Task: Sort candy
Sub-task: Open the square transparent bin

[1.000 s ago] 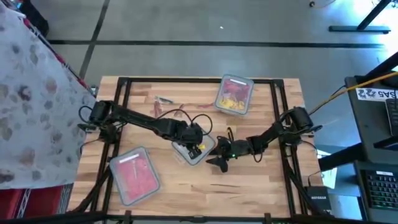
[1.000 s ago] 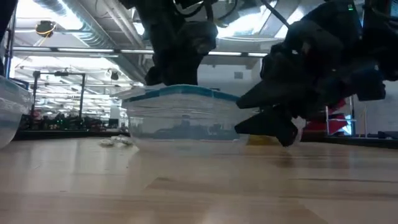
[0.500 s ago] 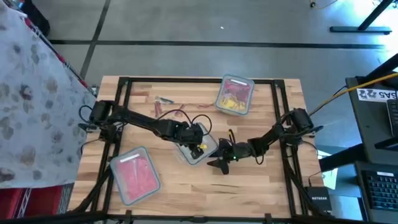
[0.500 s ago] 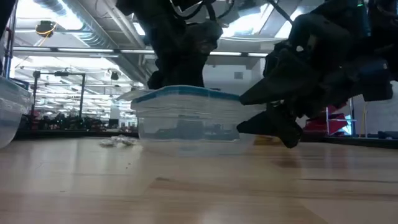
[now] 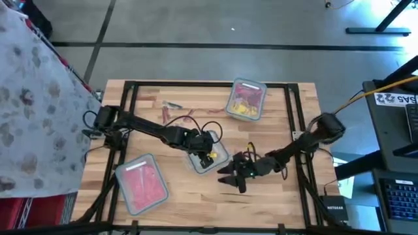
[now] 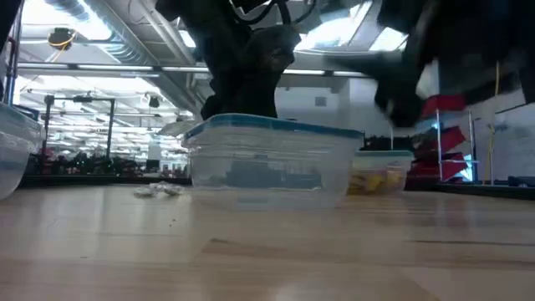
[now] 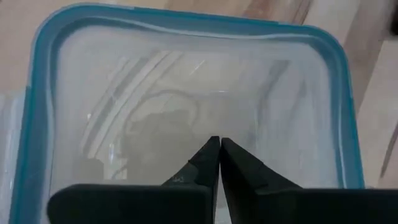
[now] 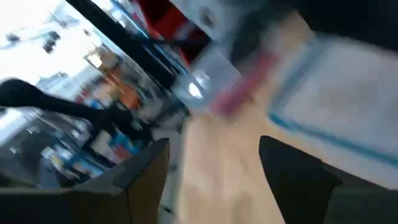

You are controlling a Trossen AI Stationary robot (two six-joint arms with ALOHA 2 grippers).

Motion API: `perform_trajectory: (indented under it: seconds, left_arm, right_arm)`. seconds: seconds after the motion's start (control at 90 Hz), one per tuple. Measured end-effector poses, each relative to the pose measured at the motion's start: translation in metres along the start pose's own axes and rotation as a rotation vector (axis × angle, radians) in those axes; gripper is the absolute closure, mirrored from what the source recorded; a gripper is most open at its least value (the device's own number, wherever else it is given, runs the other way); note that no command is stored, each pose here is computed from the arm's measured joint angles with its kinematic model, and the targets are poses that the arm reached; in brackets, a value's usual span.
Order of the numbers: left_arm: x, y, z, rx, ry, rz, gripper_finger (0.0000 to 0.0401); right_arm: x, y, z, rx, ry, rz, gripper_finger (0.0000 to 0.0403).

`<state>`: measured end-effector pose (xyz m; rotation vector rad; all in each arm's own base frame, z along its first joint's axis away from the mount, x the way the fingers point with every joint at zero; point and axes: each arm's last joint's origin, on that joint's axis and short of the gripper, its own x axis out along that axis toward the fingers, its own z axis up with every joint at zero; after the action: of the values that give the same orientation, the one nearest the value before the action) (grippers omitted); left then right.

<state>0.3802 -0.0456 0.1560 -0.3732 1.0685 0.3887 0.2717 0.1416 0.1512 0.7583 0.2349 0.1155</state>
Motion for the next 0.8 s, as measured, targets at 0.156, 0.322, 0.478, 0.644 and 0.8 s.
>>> perform_trajectory:
  seconds: [0.156,0.322,0.478,0.644,0.8]
  left_arm:
    - [0.001,0.0,0.0,-0.002,-0.009,-0.004,0.0401]
    - [0.001,-0.001,0.002,0.005,-0.035,-0.022,0.0401]
    - [0.002,-0.002,0.003,0.009,-0.04,-0.032,0.0401]
    - [0.002,-0.002,0.003,0.017,-0.034,-0.04,0.0401]
    - [0.003,-0.001,0.002,0.022,-0.035,-0.032,0.0401]
  right_arm:
    - [-0.006,-0.014,-0.009,-0.099,0.171,-0.221,0.0166]
    - [-0.007,-0.032,-0.02,-0.179,0.225,-0.349,0.0166]
    - [0.002,-0.04,-0.019,-0.191,0.158,-0.365,0.0166]
    - [0.008,-0.05,-0.019,-0.17,0.099,-0.376,0.0166]
    - [0.012,-0.051,-0.019,-0.15,0.053,-0.352,0.0166]
